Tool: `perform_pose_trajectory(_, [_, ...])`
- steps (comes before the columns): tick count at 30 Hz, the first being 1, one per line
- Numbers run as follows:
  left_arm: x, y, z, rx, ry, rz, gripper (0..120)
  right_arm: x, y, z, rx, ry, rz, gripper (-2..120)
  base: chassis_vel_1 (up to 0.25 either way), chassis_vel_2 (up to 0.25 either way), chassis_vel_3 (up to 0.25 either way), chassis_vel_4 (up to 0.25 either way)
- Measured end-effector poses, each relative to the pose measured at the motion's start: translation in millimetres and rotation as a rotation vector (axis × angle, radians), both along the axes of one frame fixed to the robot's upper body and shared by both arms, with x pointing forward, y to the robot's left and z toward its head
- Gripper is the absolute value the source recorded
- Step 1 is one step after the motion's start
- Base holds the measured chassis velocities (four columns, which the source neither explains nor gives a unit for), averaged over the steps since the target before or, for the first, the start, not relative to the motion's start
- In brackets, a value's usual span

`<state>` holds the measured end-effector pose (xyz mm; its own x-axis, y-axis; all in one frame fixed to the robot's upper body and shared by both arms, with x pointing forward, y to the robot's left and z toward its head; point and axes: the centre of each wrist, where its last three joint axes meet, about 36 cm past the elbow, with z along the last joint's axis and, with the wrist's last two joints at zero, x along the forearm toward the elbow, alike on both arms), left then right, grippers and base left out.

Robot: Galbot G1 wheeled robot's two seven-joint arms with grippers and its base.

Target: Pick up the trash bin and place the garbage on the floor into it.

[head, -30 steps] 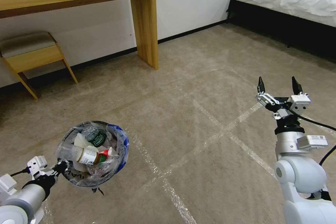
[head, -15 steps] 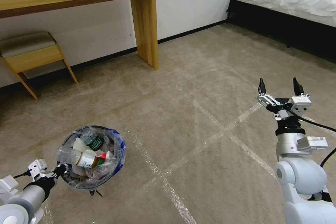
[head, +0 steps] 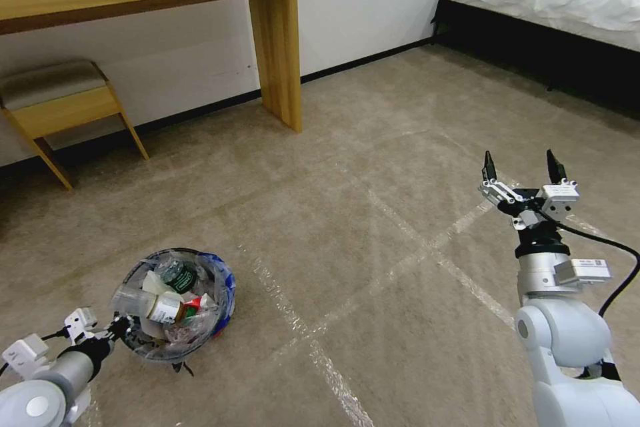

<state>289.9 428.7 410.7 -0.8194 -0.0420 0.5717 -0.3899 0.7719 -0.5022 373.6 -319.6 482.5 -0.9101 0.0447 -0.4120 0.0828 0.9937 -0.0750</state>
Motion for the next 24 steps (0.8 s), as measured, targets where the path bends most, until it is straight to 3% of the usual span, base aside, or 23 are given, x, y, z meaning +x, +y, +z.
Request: perform_pose_trajectory(24, [9.7,16.2,-23.7,0.002,0.085,0.047,0,5,3,-6,0.006,-0.005,0.004,100,0.000,0.000,0.000,0.000])
